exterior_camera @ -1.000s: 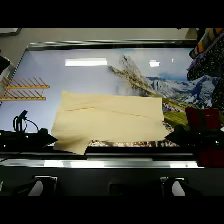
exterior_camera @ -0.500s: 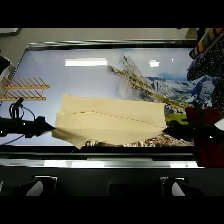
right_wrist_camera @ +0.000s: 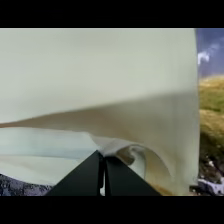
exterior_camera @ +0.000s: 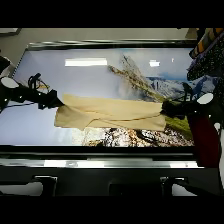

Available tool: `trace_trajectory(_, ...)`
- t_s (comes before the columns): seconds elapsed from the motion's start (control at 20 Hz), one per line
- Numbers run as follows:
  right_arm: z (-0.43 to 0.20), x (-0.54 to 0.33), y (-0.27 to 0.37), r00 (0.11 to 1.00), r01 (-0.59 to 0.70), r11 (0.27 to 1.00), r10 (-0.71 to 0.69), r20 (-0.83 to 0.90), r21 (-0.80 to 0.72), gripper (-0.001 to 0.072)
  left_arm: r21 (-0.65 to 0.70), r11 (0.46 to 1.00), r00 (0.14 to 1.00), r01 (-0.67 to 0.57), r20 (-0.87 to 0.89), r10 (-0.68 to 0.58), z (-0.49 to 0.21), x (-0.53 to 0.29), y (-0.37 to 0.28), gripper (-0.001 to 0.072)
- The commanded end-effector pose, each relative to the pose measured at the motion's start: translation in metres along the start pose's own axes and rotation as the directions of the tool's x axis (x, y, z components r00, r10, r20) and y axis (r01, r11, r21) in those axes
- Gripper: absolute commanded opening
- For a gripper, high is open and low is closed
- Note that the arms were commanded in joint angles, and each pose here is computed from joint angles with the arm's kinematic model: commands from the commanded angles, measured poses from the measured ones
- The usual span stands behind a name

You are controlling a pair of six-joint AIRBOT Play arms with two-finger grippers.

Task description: Fold the clothes and pants, and hang the long-sleeved shirts on hangers.

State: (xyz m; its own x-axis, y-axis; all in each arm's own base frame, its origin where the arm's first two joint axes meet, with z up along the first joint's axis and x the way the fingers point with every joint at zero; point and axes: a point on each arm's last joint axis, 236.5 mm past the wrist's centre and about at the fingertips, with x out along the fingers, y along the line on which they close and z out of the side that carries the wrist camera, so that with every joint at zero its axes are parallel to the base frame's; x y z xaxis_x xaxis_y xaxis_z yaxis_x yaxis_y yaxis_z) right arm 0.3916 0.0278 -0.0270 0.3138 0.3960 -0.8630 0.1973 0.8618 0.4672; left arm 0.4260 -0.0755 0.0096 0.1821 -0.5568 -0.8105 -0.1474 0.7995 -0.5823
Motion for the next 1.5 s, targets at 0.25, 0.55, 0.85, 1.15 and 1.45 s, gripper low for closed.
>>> trace_trajectory(0.25, 0.063, 0.009, -0.004, 0.996, 0.026, 1.000, -0.026, 0.089, 0.002, 0.0028, -0.017, 1.000, 1.000, 0.008, 0.010, -0.008, 0.062, 0.023, 0.000, 0.0015)
trace_trajectory(0.55, 0.069, 0.032, -0.016, 0.998, 0.034, 0.999, -0.037, 0.059, 0.037, 0.0028, -0.054, 0.999, 1.000, 0.007, -0.020, -0.008, 0.072, 0.048, 0.013, 0.0015)
trace_trajectory(0.85, 0.051, 0.046, -0.018, 0.999, 0.009, 0.996, -0.005, -0.045, 0.089, 0.0283, -0.048, 0.999, 1.000, 0.003, -0.020, -0.004, 0.076, 0.062, 0.015, 0.0038)
trace_trajectory(1.15, 0.032, -0.017, -0.066, 0.989, -0.025, 0.996, 0.038, -0.141, 0.088, 0.0560, 0.075, 0.994, 0.993, -0.082, 0.090, 0.075, 0.100, -0.012, -0.007, 0.0191)
trace_trajectory(1.45, 0.012, 0.009, -0.084, 0.985, -0.101, 0.990, 0.114, -0.131, 0.101, 0.0617, 0.127, 0.960, 0.959, -0.250, 0.168, 0.227, 0.087, -0.078, -0.013, 0.0193)
